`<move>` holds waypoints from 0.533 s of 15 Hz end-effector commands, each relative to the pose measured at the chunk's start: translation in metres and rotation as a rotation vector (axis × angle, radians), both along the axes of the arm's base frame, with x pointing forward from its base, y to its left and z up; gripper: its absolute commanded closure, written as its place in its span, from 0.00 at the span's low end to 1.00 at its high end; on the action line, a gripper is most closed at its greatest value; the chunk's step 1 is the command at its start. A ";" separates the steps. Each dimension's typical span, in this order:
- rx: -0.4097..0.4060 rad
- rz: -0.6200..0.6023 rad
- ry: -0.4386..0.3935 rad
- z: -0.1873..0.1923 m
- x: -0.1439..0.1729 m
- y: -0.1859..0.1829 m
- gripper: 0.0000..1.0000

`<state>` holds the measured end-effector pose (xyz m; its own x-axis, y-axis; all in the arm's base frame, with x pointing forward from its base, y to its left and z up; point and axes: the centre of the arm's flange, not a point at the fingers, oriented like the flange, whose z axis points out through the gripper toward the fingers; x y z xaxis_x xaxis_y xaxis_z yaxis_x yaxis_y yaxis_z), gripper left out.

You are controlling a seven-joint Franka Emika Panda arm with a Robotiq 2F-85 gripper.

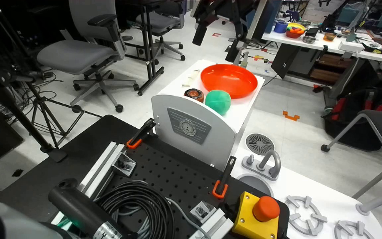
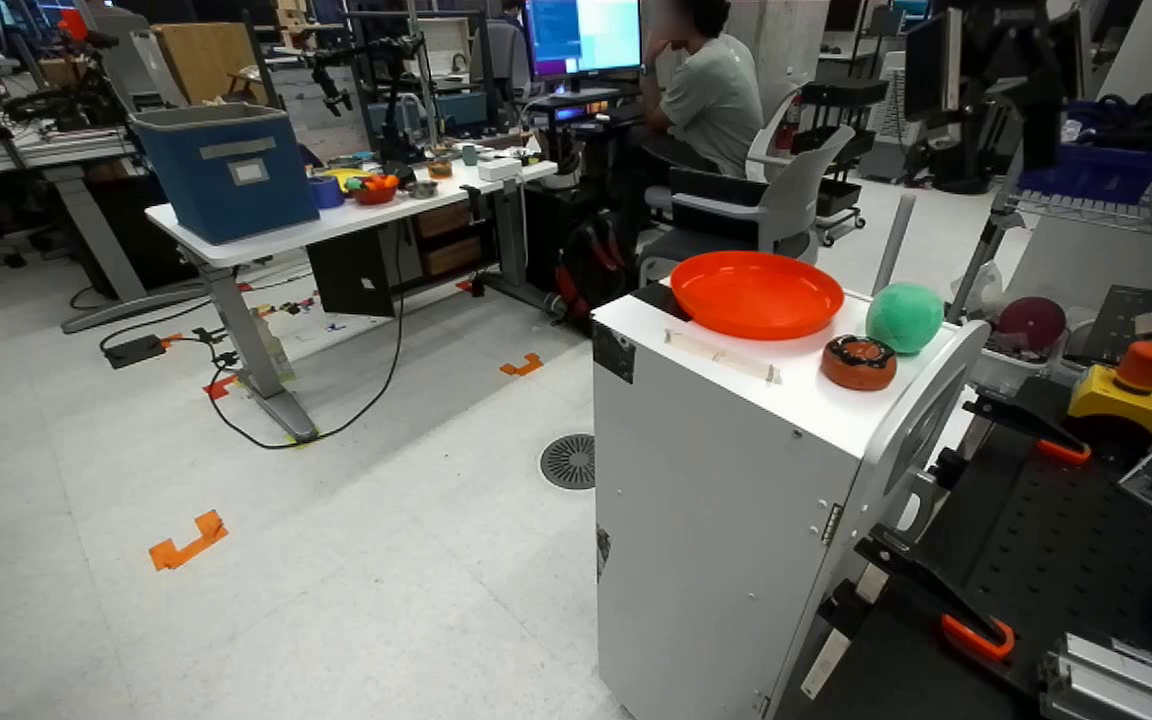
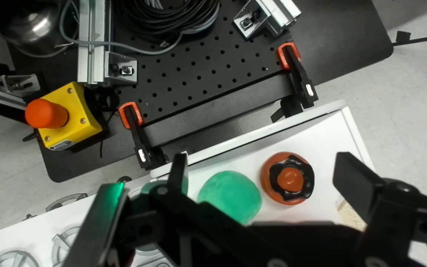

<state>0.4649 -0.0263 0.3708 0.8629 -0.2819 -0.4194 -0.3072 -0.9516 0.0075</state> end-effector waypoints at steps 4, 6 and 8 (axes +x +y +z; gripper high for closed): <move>0.026 -0.019 -0.015 0.001 -0.001 0.009 0.00; 0.024 -0.019 -0.015 0.001 -0.001 0.010 0.00; 0.020 -0.017 -0.012 0.002 -0.001 0.011 0.00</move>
<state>0.4653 -0.0219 0.3709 0.8628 -0.2792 -0.4214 -0.3091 -0.9510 -0.0027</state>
